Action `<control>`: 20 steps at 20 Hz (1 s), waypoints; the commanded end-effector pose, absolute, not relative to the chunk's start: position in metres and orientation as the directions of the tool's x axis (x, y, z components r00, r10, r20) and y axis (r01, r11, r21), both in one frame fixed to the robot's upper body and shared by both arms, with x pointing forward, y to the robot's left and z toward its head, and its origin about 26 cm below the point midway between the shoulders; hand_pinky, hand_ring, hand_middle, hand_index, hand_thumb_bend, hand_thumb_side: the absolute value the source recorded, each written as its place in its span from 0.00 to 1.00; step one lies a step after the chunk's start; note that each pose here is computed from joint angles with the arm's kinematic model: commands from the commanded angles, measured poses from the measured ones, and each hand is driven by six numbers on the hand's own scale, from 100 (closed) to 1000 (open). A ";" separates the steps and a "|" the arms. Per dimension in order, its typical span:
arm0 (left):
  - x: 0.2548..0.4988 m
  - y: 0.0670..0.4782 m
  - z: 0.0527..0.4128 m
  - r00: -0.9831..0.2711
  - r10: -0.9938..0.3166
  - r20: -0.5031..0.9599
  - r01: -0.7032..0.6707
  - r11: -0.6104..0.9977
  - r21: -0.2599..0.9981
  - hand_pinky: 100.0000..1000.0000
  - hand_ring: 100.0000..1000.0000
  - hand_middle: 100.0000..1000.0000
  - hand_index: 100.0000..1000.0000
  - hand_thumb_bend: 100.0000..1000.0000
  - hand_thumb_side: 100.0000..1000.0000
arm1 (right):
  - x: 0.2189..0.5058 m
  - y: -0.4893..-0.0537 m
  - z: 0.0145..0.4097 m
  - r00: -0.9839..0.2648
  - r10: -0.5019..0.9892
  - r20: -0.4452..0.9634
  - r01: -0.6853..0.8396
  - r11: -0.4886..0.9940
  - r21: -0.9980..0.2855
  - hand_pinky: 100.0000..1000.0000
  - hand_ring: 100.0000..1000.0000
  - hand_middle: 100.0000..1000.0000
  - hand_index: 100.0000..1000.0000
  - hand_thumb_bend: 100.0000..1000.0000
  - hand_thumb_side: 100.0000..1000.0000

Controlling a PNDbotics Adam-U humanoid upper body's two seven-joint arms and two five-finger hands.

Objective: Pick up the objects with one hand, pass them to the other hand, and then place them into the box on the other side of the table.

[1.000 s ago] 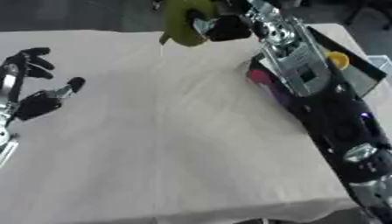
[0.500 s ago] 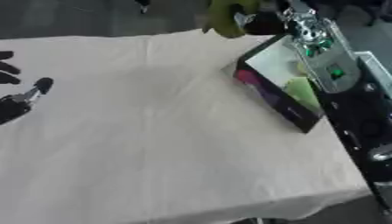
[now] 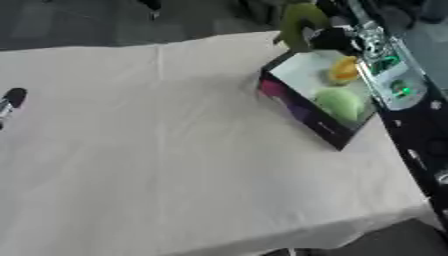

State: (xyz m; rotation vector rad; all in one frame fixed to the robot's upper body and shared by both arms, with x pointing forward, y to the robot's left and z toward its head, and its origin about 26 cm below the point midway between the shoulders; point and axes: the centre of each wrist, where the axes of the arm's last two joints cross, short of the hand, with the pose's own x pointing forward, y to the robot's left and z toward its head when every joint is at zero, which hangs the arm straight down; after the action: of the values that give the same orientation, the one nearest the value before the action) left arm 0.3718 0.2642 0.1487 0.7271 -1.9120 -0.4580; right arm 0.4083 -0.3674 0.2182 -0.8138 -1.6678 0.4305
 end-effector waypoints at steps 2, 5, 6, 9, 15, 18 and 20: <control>0.370 0.277 0.162 -0.332 -0.682 0.652 -0.333 0.731 0.595 0.68 0.50 0.51 0.80 0.59 0.41 | 0.406 -0.396 0.223 -0.011 0.726 0.688 0.356 0.645 -0.676 0.96 0.75 0.51 0.50 0.08 0.00; 0.370 0.278 0.161 -0.328 -0.683 0.653 -0.338 0.730 0.594 0.68 0.50 0.51 0.80 0.59 0.41 | 0.407 -0.406 0.213 0.037 0.714 0.699 0.370 0.640 -0.673 0.96 0.76 0.53 0.53 0.06 0.00; 0.370 0.279 0.161 -0.327 -0.683 0.653 -0.339 0.730 0.594 0.68 0.50 0.51 0.80 0.59 0.41 | 0.407 -0.409 0.210 0.051 0.712 0.700 0.377 0.635 -0.674 0.96 0.76 0.54 0.54 0.07 0.00; 0.370 0.279 0.161 -0.327 -0.682 0.655 -0.343 0.731 0.590 0.68 0.50 0.51 0.80 0.58 0.40 | 0.408 -0.415 0.203 0.084 0.715 0.694 0.380 0.621 -0.685 0.96 0.79 0.64 0.64 0.06 0.00; 0.370 0.277 0.158 -0.327 -0.676 0.661 -0.334 0.737 0.588 0.68 0.50 0.51 0.80 0.58 0.41 | 0.409 -0.422 0.195 0.151 0.715 0.683 0.423 0.578 -0.698 1.00 0.95 0.95 0.92 0.07 0.18; 0.370 0.278 0.158 -0.324 -0.675 0.663 -0.338 0.737 0.585 0.68 0.50 0.51 0.80 0.58 0.41 | 0.409 -0.421 0.195 0.162 0.710 0.685 0.466 0.557 -0.687 1.00 0.99 1.00 0.99 0.00 0.41; 0.370 0.279 0.158 -0.321 -0.675 0.664 -0.342 0.737 0.583 0.68 0.49 0.51 0.80 0.58 0.40 | 0.408 -0.420 0.196 0.156 0.702 0.695 0.493 0.554 -0.671 1.00 1.00 1.00 1.00 0.00 0.46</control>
State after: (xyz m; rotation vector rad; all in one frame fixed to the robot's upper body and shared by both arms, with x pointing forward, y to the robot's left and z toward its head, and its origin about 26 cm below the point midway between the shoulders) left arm 0.3700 0.2706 0.1458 0.7420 -1.9093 -0.4250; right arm 0.4108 -0.4119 0.1770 -1.0216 -1.4595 0.2289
